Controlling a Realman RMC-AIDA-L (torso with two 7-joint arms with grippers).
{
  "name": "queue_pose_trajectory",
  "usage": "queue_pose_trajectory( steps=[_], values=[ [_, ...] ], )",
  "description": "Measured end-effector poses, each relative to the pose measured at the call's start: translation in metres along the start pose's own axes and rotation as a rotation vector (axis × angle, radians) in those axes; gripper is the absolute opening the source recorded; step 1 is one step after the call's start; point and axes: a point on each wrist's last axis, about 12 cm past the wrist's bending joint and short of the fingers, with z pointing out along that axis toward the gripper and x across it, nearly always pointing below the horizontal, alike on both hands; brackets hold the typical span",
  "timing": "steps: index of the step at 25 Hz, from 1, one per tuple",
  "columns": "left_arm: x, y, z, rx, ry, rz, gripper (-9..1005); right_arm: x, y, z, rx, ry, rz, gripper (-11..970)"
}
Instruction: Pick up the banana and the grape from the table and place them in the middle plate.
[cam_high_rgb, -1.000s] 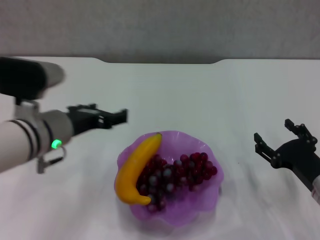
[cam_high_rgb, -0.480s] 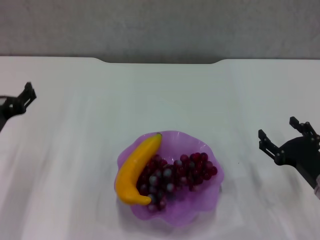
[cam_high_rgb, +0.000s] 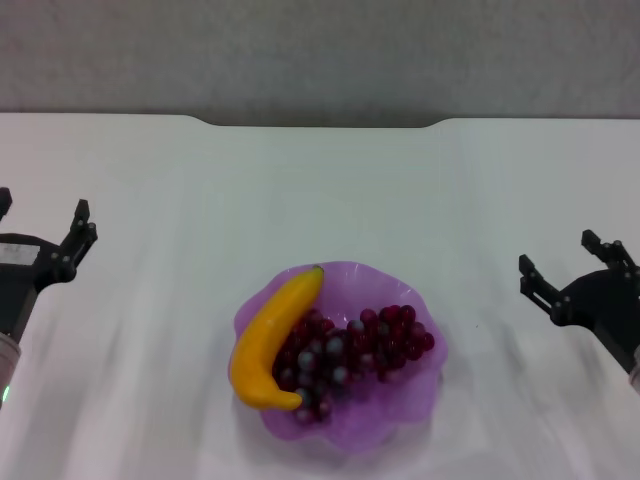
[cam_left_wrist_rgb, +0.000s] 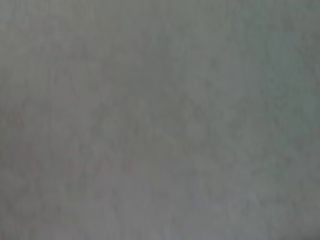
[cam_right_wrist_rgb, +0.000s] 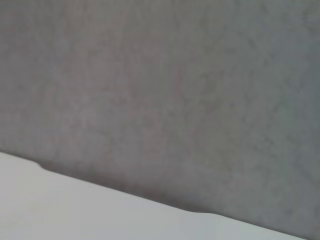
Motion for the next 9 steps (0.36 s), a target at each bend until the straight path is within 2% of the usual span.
queue_pose_trajectory(
  steps=[3, 9],
  values=[
    [0.010, 0.004, -0.001, -0.012, 0.054, -0.067, 893, 0.001, -0.004, 0.000, 0.034, 0.003, 0.021, 884],
    [0.022, 0.021, -0.009, -0.092, 0.107, -0.258, 891, 0.006, -0.017, -0.009, 0.091, 0.004, 0.021, 884]
  ],
)
